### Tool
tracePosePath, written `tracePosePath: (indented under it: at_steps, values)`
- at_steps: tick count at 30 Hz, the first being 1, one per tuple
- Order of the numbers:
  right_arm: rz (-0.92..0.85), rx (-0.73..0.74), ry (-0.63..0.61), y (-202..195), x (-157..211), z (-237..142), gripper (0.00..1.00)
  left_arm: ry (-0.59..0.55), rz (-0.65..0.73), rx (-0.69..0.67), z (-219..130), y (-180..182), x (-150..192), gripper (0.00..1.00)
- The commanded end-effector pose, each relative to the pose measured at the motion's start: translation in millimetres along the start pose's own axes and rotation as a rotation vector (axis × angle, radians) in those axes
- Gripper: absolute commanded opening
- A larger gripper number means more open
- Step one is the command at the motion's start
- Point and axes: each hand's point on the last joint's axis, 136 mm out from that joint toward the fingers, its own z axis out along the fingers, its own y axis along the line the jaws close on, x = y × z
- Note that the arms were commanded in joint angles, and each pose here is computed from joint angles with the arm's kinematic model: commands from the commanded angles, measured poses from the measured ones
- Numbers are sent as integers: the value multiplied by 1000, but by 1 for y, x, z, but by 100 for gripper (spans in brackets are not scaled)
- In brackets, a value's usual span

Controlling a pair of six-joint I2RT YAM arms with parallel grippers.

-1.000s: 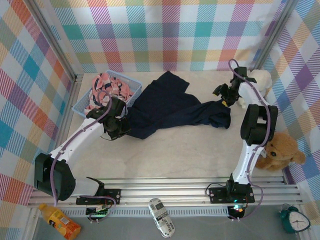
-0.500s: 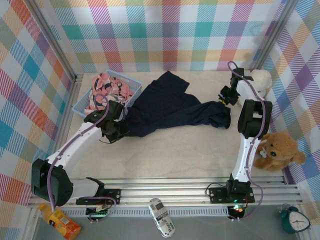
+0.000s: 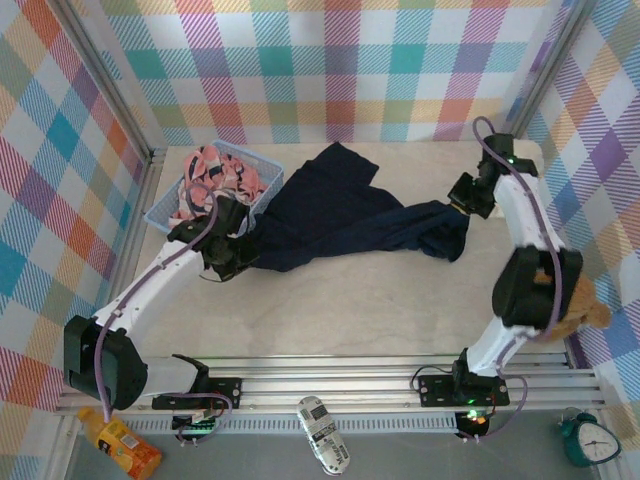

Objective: Fold and stack the mixed laundry pile

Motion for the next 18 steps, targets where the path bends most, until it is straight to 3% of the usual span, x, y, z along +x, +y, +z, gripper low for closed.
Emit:
tracePosePath:
  at_steps: [1, 8, 11, 15, 18]
  values:
    - [-55, -63, -3, 6, 14, -38, 0, -139, 0, 185, -42, -60, -47, 0]
    - [-53, -357, -244, 79, -88, -121, 0, -291, 114, 366, -97, -172, -145, 0]
    - [-86, -480, -363, 117, -132, -176, 0, -377, 124, 461, -132, -211, -193, 0]
    - [-95, -707, -597, 139, -162, -281, 0, -579, 113, 670, -226, -238, -241, 0]
    - [-81, -887, -627, 139, -160, -332, 0, -701, 71, 834, -299, -227, -257, 0]
